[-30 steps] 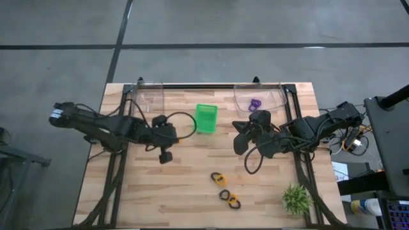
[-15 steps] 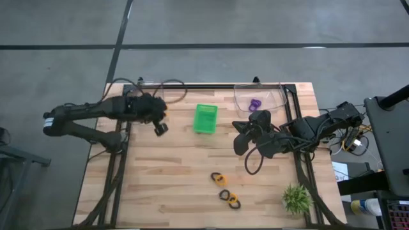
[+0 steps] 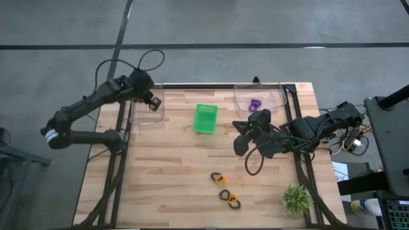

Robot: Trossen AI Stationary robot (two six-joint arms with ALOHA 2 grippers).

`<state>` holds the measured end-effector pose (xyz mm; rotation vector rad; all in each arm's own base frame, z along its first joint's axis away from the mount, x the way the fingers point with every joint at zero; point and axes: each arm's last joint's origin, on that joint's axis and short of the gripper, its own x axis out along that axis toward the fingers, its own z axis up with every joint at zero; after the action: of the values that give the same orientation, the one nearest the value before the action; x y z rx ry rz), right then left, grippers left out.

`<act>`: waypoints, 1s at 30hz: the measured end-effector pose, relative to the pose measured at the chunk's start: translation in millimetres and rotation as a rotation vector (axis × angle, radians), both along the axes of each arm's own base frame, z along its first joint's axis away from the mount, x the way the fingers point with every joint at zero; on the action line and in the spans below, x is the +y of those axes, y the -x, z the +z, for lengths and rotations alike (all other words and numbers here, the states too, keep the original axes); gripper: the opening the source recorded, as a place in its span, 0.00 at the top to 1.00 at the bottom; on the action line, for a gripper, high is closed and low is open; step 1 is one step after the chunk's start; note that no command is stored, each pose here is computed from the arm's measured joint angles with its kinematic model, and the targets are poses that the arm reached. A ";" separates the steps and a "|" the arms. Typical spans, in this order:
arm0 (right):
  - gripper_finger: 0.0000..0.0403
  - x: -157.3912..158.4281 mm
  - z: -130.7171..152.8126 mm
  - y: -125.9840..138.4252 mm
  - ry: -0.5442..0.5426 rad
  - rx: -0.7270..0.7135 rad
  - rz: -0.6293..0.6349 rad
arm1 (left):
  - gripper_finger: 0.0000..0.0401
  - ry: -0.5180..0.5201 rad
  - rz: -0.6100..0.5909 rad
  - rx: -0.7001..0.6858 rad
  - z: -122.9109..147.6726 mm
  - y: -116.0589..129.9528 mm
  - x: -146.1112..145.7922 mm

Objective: Sort spring keychains
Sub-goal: Put the top yellow spring keychain into the left transparent bin

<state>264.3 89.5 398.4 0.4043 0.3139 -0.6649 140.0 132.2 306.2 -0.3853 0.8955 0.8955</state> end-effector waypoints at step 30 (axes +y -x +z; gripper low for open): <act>0.98 -0.5 0.4 0.3 0.042 0.016 0.000 | 0.77 0.200 0.172 0.074 -86.4 10.7 22.7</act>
<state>264.0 88.9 398.8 0.3591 0.3142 -0.6742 129.2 154.9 219.8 -0.6121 1.0357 0.9862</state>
